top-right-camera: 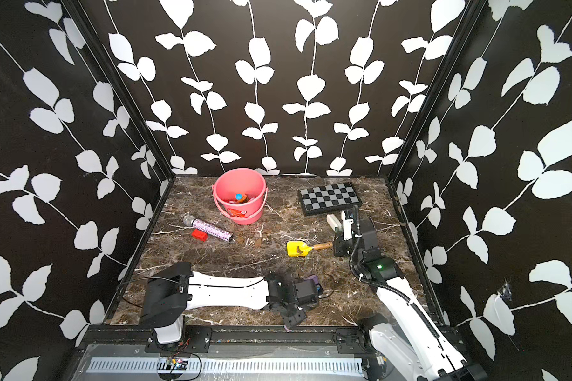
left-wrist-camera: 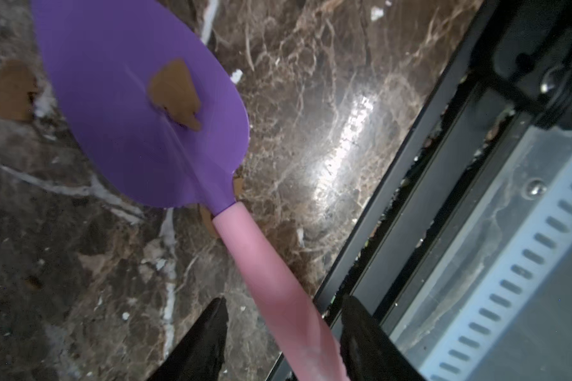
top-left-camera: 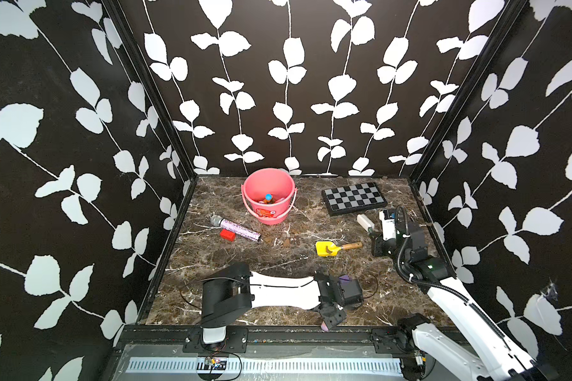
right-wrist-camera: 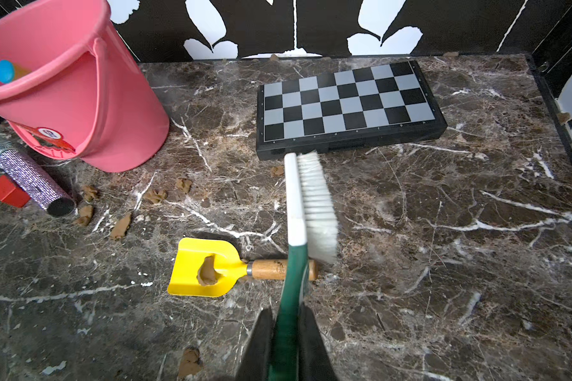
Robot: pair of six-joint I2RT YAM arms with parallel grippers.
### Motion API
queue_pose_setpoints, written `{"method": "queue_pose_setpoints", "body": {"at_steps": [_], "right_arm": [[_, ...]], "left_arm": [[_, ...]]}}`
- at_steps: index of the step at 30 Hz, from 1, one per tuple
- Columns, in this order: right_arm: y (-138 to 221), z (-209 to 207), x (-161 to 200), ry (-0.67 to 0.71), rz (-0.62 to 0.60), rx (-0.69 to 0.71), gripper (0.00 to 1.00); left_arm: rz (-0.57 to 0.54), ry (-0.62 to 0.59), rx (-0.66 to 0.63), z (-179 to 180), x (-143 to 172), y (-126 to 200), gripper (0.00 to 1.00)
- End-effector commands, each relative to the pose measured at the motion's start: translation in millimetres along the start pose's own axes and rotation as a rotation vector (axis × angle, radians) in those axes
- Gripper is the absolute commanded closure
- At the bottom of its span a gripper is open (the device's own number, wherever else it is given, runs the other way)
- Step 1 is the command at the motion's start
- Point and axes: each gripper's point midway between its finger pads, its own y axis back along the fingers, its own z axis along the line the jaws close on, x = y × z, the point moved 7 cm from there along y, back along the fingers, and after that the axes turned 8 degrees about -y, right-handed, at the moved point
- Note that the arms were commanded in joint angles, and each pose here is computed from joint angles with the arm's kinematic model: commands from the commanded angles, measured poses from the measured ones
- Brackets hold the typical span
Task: Brush the soil off the hand trowel and place it into the bucket
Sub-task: Pick up the hand trowel from the center of the board.
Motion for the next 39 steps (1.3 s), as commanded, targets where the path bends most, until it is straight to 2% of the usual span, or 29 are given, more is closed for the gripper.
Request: {"method": "queue_pose_setpoints", "body": {"at_steps": [1,11,21,29,33,39], "right_arm": [[6,2,0,-0.024,-0.020,-0.027,1.00],[11,4,6,-0.052,-0.017,-0.069,1.00],[6,6,3,-0.043,-0.010,-0.075,1.00],[3,5,0,-0.028,-0.001,-0.058,1.00],[2,6,-3,-0.024,0.004,-0.057,1.00],[-2,9,-8,-0.018,0.009,-0.062,1.00]], "left_arm": [[0.002,-0.005,0.004,1,-10,5,0.41],[0.088,0.014,-0.017,7,3,-7,0.45],[0.124,0.053,0.001,28,16,-11,0.63],[0.098,0.071,0.024,40,20,-8,0.78],[0.052,0.077,0.020,52,25,6,0.85],[-0.011,0.140,-0.001,88,39,29,0.88]]}}
